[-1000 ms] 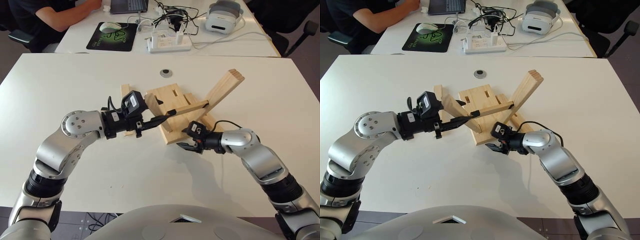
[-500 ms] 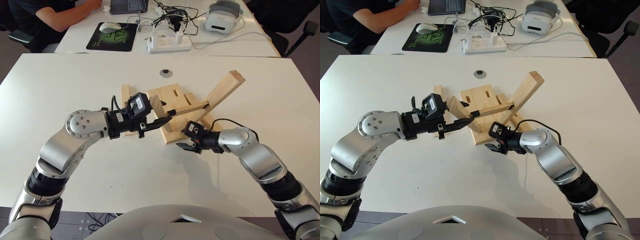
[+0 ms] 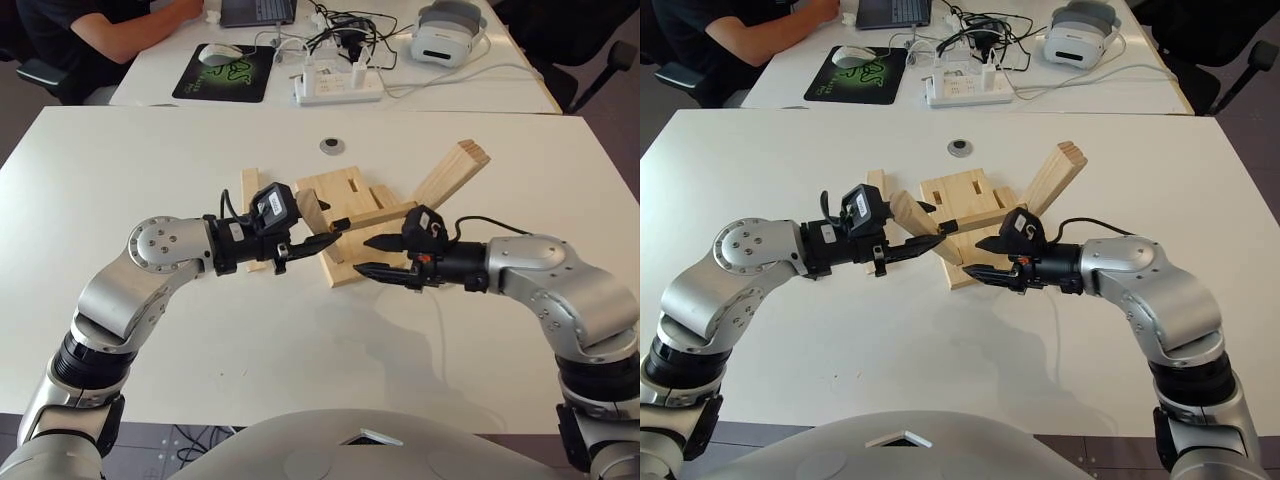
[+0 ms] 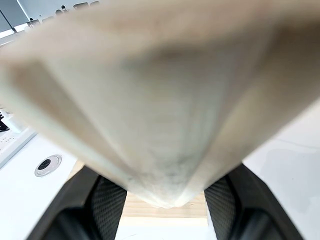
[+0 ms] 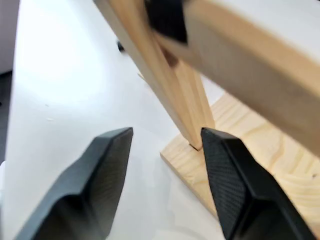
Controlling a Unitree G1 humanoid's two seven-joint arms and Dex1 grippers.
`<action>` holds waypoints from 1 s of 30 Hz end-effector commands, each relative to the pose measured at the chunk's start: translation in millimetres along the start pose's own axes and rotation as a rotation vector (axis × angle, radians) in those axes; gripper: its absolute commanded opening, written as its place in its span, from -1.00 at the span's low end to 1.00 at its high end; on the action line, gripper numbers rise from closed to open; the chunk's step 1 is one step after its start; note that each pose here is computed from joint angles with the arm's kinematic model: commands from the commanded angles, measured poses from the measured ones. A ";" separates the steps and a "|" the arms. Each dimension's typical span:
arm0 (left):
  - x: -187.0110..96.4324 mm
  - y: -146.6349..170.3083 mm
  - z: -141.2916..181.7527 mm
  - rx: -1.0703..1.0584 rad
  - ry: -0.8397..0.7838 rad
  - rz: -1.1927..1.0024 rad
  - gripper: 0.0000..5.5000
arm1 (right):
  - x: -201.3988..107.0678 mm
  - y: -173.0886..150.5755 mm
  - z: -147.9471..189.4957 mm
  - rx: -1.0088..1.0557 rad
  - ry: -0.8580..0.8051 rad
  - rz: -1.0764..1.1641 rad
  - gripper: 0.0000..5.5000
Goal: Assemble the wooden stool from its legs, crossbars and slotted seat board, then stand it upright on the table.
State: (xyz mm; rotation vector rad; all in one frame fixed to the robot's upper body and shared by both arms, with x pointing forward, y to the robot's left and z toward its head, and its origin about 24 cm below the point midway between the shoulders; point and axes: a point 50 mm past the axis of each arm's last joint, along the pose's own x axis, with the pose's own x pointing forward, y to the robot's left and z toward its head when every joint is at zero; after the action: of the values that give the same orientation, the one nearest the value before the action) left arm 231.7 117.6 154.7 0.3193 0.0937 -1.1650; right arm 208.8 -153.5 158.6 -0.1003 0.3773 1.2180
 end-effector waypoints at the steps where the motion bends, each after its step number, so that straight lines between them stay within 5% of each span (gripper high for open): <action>1: -6.6 5.1 -31.1 -0.093 0.165 0.048 -0.25 | -6.4 16.3 15.7 -0.037 -0.135 0.083 -0.39; 11: -3.3 12.8 -30.0 -0.099 0.167 0.054 -0.25 | 34.9 6.6 28.9 -0.188 -0.273 -0.297 -1.00; 19: -2.4 16.1 -27.9 -0.099 0.165 0.047 -0.25 | 52.7 9.8 16.5 -0.363 -0.247 -0.415 -1.00; 30: -2.0 14.8 -26.4 -0.104 0.164 0.032 -0.25 | 40.6 -0.9 44.2 -0.517 -0.414 -0.604 -1.00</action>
State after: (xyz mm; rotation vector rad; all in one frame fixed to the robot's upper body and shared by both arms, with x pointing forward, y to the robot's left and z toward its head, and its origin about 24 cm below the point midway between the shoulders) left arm 246.5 121.4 157.7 0.3253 0.1141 -1.1379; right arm 228.2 -102.4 181.6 -0.3530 -0.2962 0.7122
